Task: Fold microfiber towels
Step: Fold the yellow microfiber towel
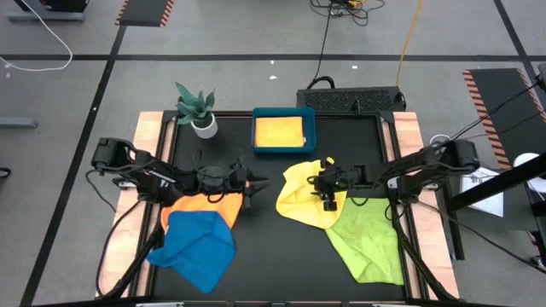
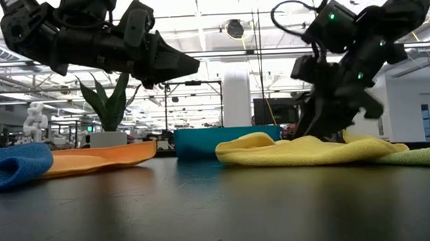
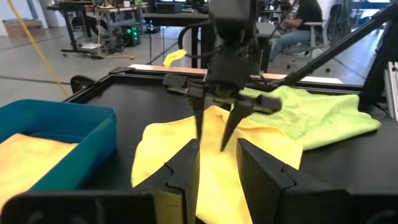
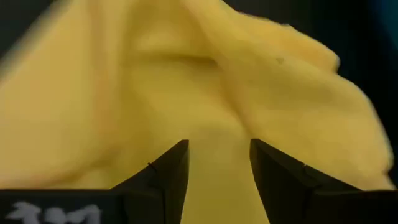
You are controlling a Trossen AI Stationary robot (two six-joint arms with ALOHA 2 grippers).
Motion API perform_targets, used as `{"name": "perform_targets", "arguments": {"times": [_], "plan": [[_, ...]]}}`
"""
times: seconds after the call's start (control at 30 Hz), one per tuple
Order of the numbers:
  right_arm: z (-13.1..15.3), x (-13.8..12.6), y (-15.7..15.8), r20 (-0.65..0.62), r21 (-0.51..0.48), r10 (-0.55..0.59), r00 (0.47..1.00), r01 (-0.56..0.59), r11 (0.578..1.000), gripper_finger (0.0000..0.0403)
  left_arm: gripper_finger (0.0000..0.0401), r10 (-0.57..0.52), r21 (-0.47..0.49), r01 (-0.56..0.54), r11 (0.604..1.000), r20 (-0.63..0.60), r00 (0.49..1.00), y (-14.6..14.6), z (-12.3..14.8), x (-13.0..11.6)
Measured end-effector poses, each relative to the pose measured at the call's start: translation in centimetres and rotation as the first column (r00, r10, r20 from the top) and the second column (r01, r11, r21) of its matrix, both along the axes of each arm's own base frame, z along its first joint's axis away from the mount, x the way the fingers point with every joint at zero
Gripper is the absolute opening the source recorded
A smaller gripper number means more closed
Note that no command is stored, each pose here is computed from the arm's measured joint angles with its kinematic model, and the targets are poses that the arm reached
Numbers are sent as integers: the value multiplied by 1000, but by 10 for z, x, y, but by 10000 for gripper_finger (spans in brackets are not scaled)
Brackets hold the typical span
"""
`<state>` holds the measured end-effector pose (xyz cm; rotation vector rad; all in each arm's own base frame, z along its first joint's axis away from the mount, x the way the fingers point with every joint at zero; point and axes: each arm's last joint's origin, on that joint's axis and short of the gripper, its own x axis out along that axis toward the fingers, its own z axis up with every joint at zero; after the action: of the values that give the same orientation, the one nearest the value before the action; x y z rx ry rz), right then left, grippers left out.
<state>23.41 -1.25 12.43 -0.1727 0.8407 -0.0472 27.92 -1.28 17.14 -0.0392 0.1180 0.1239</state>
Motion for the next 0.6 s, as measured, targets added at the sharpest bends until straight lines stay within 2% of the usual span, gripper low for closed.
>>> {"name": "perform_targets", "arguments": {"times": [0.13,0.23,0.43,0.6], "plan": [[-8,5,-2,5,-127,-71,997,71,989,174,106,7,1,-7,1000,3,1000,-2,1,1],[-10,5,-5,-2,-173,-101,995,99,980,177,106,2,3,-3,1000,9,1000,-4,3,9],[-10,5,-7,-6,-179,-116,993,113,977,172,106,-13,60,15,998,-31,999,-10,-7,41],[-10,5,-7,-5,-179,-118,993,115,977,143,106,-2,67,9,998,-110,994,-8,-17,64]]}}
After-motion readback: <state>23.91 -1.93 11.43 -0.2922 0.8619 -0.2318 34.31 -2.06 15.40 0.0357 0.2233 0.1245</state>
